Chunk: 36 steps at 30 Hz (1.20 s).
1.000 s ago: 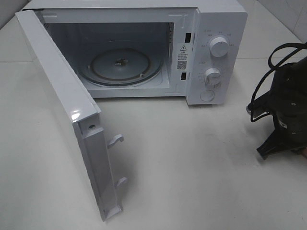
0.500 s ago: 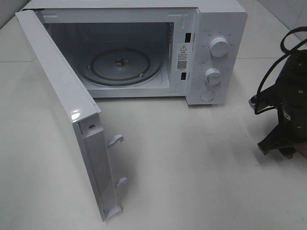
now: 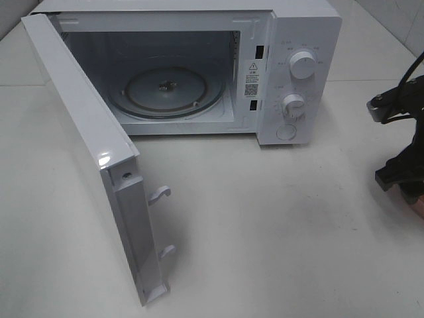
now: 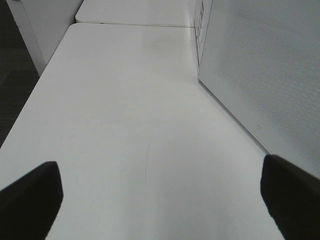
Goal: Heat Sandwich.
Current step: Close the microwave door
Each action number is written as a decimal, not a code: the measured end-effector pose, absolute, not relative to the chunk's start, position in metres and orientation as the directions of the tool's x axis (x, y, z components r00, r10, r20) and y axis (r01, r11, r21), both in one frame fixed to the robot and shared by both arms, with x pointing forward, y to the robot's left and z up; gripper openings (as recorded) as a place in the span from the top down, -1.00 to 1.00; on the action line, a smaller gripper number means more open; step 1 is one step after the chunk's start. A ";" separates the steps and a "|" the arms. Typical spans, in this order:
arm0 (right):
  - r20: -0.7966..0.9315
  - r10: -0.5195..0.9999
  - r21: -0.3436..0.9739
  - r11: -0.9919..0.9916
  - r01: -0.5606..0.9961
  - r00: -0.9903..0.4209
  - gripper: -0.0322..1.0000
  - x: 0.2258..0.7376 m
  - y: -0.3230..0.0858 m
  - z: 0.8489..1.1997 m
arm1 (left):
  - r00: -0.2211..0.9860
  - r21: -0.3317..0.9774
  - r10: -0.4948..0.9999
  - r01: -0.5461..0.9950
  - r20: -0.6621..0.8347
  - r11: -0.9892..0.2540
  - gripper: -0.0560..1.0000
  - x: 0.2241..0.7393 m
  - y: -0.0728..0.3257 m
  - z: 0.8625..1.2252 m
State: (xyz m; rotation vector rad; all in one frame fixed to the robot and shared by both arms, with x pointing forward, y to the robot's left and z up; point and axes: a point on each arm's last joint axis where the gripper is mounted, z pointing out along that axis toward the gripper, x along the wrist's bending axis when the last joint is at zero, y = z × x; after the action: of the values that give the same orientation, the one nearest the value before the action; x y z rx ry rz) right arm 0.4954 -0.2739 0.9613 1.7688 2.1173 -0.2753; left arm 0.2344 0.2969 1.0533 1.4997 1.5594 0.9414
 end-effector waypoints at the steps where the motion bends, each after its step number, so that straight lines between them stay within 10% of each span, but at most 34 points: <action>1: -0.384 0.912 0.091 0.193 0.977 -0.144 -0.53 0.492 -0.273 0.967 | -0.019 0.899 0.999 0.437 -0.032 0.037 -0.98 0.234 0.297 1.053; 36: -0.160 0.986 0.477 0.116 0.871 -0.044 -0.53 0.361 -0.290 1.098 | -0.019 0.899 0.999 0.437 -0.032 0.037 -0.98 0.234 0.297 1.053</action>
State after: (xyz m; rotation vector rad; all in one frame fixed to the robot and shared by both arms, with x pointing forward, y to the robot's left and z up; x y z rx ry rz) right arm 0.3608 -0.2904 1.0980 1.7975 1.9594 0.3476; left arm 0.2344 0.2969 1.0533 1.4997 1.5594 0.9414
